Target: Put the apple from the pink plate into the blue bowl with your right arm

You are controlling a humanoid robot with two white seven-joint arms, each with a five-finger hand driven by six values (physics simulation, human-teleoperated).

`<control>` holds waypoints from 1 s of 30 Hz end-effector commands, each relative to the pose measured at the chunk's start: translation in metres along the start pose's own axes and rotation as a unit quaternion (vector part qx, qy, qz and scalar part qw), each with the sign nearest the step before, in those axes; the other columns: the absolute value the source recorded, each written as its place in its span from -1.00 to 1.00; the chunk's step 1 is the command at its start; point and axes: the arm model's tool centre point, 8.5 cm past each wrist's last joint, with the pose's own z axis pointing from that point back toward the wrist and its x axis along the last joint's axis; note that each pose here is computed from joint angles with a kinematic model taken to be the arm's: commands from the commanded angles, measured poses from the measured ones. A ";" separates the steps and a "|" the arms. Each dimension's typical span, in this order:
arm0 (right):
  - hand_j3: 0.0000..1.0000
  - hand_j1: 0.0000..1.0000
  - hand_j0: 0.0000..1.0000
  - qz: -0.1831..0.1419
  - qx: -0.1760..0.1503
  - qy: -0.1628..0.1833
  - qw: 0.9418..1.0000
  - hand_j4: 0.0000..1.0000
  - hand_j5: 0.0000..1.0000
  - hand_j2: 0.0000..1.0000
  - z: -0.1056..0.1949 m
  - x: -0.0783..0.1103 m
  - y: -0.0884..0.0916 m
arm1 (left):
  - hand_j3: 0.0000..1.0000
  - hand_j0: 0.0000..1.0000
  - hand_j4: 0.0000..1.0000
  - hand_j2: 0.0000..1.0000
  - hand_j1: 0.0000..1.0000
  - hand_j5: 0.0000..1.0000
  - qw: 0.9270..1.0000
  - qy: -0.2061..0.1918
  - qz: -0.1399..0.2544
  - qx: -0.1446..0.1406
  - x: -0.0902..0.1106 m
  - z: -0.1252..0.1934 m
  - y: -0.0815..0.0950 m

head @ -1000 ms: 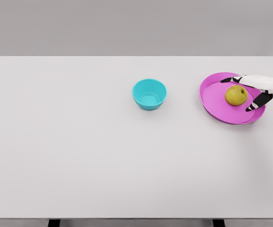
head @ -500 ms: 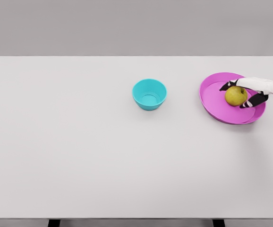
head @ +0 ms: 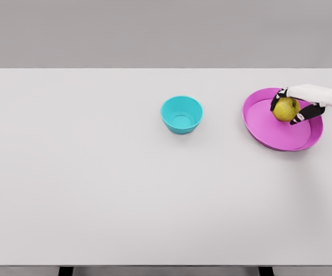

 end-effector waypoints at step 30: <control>0.01 0.01 0.01 0.134 -0.050 -0.232 0.962 0.01 0.01 0.01 -0.096 0.204 -0.039 | 1.00 1.00 1.00 1.00 1.00 1.00 1.000 0.000 0.000 0.000 0.000 0.000 0.000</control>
